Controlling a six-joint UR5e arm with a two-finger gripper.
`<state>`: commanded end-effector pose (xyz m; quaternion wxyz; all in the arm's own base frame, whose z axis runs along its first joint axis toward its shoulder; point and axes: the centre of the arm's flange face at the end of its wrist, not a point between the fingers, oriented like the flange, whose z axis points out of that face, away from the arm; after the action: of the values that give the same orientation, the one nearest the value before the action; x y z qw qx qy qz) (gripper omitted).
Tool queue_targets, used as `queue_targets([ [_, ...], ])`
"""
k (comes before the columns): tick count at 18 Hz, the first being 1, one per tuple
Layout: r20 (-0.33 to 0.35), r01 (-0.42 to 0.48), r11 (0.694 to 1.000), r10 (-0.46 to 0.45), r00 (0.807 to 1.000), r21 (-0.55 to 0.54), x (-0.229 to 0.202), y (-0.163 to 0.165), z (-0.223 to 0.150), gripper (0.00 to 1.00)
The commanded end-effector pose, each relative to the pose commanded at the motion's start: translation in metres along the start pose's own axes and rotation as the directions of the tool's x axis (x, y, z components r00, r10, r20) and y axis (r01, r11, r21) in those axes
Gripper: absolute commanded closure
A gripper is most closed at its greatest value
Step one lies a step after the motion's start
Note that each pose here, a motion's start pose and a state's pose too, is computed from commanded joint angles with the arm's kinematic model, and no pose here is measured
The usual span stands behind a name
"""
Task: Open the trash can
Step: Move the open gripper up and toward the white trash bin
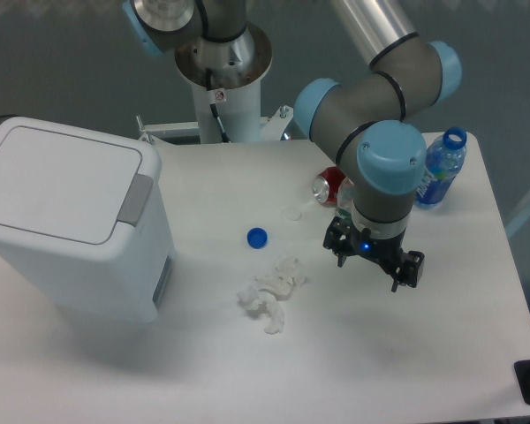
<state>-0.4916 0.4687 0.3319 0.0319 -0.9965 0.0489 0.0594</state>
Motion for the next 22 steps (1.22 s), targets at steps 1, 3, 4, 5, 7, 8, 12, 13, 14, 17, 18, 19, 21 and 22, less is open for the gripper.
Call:
queue_targets([
  [1,0.002,0.002,1.000,-0.002,1.000,0.003,0.000,0.000,-0.002,0.00],
  [3,-0.006,0.003,1.000,-0.003,1.000,0.022,0.000,0.000,-0.003,0.00],
  [4,-0.006,0.003,1.000,-0.003,1.000,0.031,0.000,-0.002,-0.005,0.00],
  [5,-0.004,0.006,1.000,-0.006,1.000,0.031,0.000,-0.003,-0.006,0.00],
  [7,-0.001,0.008,0.999,-0.008,1.000,0.033,0.004,-0.003,-0.011,0.00],
  [8,0.003,0.010,0.999,-0.011,1.000,0.035,0.006,-0.002,-0.016,0.00],
  [12,-0.001,0.015,0.999,-0.015,1.000,0.037,0.020,0.002,-0.021,0.00],
  [13,-0.001,0.021,0.999,-0.021,1.000,0.035,0.025,0.005,-0.023,0.00],
  [14,-0.002,0.037,0.999,-0.037,0.999,0.035,0.030,0.006,-0.025,0.00],
  [17,-0.008,0.069,0.997,-0.069,0.998,0.034,0.042,0.010,-0.028,0.00],
  [18,-0.012,0.066,0.997,-0.066,0.998,0.034,0.045,0.010,-0.027,0.00],
  [19,-0.012,0.060,0.997,-0.060,0.998,0.037,0.049,0.006,-0.029,0.00],
  [21,-0.006,0.060,0.997,-0.060,0.998,0.050,0.055,0.000,-0.036,0.00],
  [22,-0.007,0.073,0.995,-0.073,0.997,0.062,0.057,-0.002,-0.041,0.04],
])
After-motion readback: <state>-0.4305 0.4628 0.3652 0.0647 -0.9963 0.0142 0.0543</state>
